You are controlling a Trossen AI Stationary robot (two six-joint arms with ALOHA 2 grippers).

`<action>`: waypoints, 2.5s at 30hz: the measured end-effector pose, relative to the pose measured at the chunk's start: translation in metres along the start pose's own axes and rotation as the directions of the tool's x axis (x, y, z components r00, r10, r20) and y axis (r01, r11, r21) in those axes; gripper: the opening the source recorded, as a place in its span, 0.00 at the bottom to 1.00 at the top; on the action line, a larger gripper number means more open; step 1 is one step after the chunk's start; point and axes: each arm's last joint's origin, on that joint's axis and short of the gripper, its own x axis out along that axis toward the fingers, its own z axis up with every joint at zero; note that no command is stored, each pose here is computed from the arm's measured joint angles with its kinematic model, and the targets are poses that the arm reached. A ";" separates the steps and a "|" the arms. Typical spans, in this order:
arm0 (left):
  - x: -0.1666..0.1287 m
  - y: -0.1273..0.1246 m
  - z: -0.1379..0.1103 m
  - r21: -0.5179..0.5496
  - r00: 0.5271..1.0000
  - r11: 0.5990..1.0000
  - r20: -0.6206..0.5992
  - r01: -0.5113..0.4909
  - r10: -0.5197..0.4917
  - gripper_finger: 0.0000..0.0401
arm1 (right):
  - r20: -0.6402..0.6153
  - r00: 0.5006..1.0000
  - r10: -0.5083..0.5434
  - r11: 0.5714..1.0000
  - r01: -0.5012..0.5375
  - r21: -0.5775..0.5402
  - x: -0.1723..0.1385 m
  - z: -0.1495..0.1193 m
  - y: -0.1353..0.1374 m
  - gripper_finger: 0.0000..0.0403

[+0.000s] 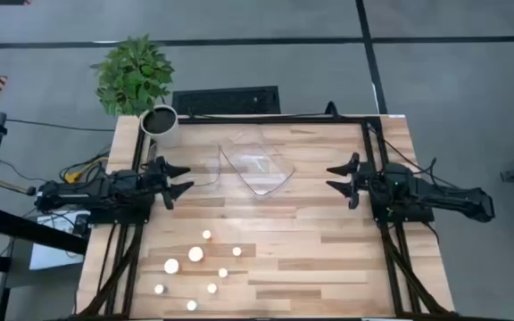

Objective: Pick and place medicine bottles into bin by pill shape (circle, oval)

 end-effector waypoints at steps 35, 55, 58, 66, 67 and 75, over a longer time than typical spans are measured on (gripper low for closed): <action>0.000 0.000 0.000 0.000 1.000 1.000 0.001 0.001 -0.001 0.67 | 0.000 1.000 0.000 1.000 0.000 0.000 0.000 0.000 0.000 0.56; 0.000 0.000 0.000 0.000 1.000 1.000 0.001 0.000 0.000 0.67 | 0.000 1.000 0.000 1.000 0.000 0.000 0.000 0.000 0.000 0.56; 0.000 0.000 0.000 0.000 1.000 1.000 0.001 0.001 -0.001 0.67 | 0.000 1.000 0.000 1.000 0.000 0.000 0.000 0.000 0.000 0.56; 0.000 0.000 0.001 -0.018 1.000 1.000 0.010 0.005 -0.005 0.67 | 0.002 1.000 0.001 0.996 -0.001 0.088 0.000 0.000 0.000 0.56; 0.000 0.000 0.001 -0.024 1.000 1.000 0.010 0.005 -0.005 0.67 | 0.002 1.000 0.001 0.993 -0.001 0.116 0.000 0.000 0.000 0.56; 0.000 0.000 0.001 -0.073 1.000 0.997 0.013 0.005 -0.004 0.67 | 0.003 1.000 0.001 0.973 -0.001 0.231 0.000 0.000 0.000 0.56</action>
